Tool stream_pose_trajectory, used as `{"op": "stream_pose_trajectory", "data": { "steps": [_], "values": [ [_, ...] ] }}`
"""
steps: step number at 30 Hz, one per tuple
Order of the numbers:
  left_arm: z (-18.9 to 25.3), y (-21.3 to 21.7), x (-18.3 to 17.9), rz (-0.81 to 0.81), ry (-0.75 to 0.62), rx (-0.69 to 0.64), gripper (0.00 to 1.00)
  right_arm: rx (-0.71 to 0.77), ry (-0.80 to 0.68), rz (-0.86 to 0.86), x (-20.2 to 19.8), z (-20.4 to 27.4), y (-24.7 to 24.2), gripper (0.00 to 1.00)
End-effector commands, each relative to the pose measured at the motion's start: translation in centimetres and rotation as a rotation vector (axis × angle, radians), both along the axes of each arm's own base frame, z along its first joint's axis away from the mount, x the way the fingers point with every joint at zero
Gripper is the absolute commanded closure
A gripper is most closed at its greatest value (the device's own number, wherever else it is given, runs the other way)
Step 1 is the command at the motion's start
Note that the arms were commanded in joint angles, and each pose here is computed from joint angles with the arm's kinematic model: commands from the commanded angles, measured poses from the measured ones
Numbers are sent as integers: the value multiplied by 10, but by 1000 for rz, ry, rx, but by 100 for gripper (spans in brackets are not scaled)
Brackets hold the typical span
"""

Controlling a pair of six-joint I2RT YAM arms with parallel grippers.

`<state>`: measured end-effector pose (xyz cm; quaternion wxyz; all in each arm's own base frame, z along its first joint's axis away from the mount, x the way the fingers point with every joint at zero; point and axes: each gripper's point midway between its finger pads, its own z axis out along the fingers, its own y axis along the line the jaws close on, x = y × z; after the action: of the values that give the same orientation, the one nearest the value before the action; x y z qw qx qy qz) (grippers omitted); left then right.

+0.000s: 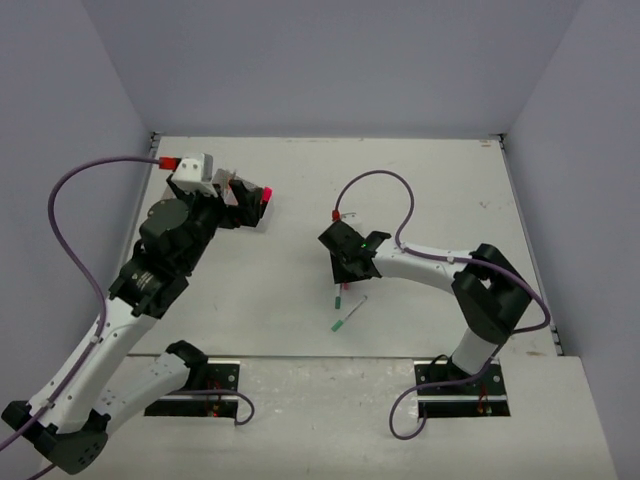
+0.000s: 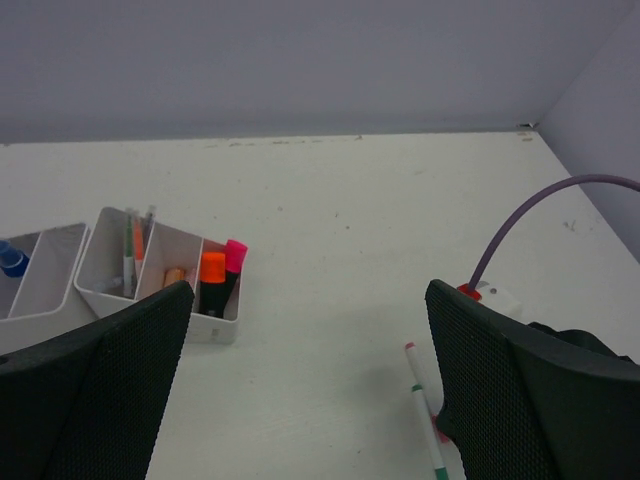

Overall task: Sort the stationery into containers
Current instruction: Pick up the pen from the center of the board.

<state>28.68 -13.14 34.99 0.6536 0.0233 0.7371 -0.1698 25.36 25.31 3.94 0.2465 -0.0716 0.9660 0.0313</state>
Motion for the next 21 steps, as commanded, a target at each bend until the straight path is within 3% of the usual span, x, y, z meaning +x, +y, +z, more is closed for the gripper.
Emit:
{"op": "stream_pose_trajectory", "data": {
  "steps": [1, 10, 21],
  "values": [
    [-14, 25, -14, 68, 30, 79, 0, -11, -27, -70, 12, 7, 0, 57],
    [-55, 26, -11, 78, 107, 130, 0, -27, -37, -90, 16, 2, -9, 63],
    [-66, 25, -6, 79, 126, 160, 0, -23, -2, -73, 19, -11, -2, 66]
  ]
}}
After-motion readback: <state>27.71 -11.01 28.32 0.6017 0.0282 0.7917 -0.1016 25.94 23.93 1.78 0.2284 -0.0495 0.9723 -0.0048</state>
